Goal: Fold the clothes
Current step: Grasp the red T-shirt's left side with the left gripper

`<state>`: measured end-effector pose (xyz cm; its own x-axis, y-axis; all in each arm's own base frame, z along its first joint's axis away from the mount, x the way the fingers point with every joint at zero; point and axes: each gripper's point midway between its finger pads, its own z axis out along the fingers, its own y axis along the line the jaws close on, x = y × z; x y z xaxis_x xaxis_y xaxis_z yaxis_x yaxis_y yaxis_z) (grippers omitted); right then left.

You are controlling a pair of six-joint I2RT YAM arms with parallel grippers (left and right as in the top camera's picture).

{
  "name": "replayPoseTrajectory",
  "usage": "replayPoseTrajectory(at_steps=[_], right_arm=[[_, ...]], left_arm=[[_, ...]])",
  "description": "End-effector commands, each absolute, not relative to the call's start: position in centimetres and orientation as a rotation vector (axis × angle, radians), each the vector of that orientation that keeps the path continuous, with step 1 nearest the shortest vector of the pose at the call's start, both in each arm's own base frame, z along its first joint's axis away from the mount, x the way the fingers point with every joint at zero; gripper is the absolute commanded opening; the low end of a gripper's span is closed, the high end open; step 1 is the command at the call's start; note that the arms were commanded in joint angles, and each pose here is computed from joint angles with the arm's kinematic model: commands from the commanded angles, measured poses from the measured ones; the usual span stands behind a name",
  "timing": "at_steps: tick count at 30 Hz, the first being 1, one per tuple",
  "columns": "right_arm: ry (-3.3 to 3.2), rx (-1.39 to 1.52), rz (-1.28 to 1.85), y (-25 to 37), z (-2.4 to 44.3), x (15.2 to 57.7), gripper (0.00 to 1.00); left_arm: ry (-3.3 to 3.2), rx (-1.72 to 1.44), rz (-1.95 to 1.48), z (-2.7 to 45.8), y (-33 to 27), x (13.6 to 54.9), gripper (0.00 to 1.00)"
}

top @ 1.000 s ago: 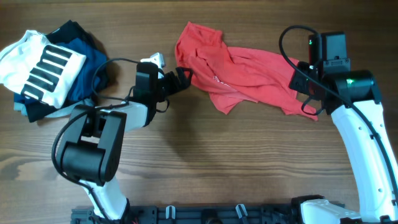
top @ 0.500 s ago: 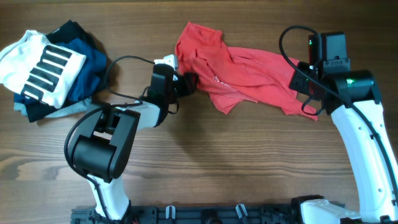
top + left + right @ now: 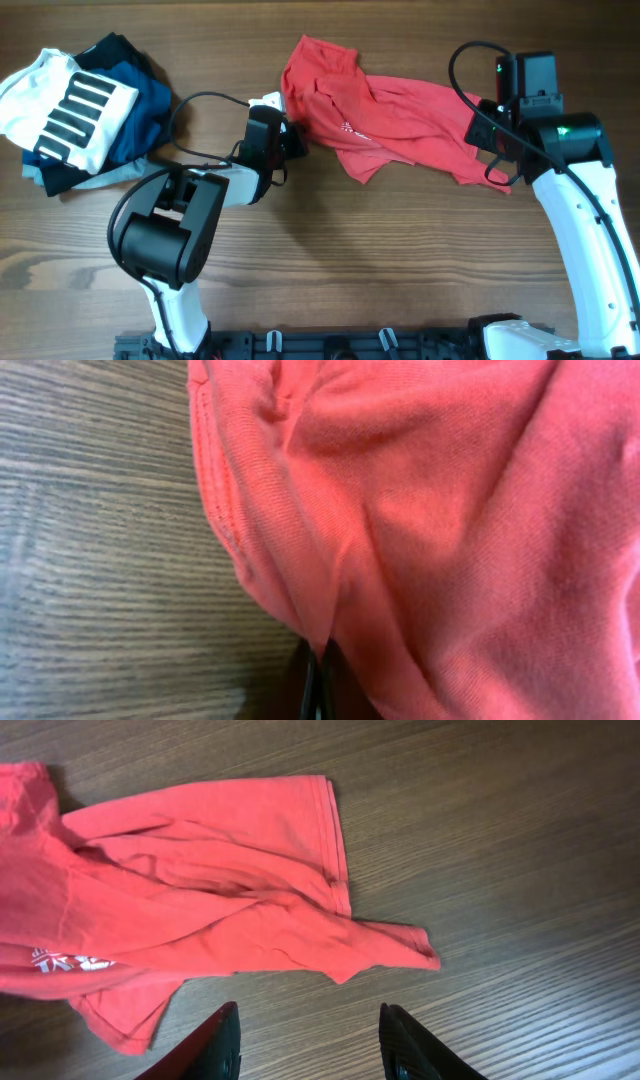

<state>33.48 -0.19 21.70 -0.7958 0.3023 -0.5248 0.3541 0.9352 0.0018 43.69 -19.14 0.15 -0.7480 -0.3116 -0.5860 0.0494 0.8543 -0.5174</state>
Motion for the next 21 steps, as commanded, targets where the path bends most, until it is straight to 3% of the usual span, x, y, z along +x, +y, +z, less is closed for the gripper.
replayPoseTrajectory(at_steps=[1,5,13,19,20,21], right_arm=[[2.557,0.472,-0.12,-0.1,21.6,33.6,0.45],[2.557,0.471,-0.12,-0.1,21.6,33.6,0.45],[2.559,0.463,-0.122,-0.1,21.6,33.6,0.45],[2.585,0.437,-0.138,-0.1,20.9,33.8,0.45],[2.589,0.439,-0.139,-0.1,20.8,33.8,0.45],[2.594,0.438,-0.138,0.0,20.7,33.8,0.45]], left_arm=[[2.291,-0.116,-0.602,3.3,-18.0,43.8,0.04],[2.222,-0.076,-0.586,9.4,-16.9,43.2,0.04],[2.112,-0.271,-0.486,20.0,-7.6,39.4,0.04],[2.088,-0.287,-0.517,22.2,-6.5,37.3,0.05],[2.11,-0.29,-0.534,21.6,-7.0,37.4,0.14],[2.125,-0.306,-0.545,21.0,-7.2,37.6,0.33]])
